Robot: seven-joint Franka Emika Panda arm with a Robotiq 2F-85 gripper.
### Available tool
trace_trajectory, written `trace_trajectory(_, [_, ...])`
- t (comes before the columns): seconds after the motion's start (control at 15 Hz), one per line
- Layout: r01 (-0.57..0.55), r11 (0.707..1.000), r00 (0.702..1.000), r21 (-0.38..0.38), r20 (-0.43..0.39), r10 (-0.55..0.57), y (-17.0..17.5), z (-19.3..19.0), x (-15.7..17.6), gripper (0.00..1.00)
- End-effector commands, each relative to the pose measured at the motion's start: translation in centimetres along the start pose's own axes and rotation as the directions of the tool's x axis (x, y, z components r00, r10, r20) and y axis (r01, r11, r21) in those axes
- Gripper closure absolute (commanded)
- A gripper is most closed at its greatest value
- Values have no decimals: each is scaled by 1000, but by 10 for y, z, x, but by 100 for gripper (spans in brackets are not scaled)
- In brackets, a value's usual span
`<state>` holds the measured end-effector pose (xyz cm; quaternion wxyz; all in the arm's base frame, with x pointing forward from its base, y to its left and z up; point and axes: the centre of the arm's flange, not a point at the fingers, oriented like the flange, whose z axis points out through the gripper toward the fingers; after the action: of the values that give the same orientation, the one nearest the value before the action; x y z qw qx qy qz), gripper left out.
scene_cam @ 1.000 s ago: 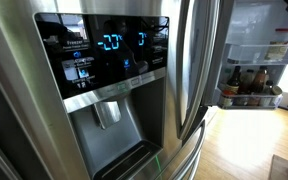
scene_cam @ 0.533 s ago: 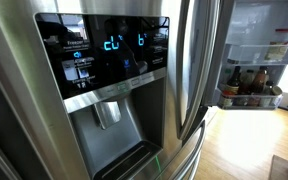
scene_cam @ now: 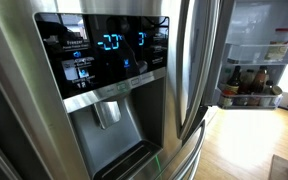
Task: Remove the green bottle from top fridge door shelf and place it on the middle fridge door shelf
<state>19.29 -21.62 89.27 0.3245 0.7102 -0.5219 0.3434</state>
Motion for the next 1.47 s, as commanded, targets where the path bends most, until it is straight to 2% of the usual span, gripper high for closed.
trace_trajectory(0.0, [-38, 999, 997, 9, -68, 38, 17, 3, 25, 0])
trace_trajectory(0.33, [-2, 998, 983, 70, -184, 15, 23, 7, 32, 0])
trace_trajectory(0.6, [20, 992, 977, 126, -212, 7, 12, 5, 27, 0])
trace_trajectory(1.4, [86, 977, 952, 197, -306, -22, -17, 8, 17, 0])
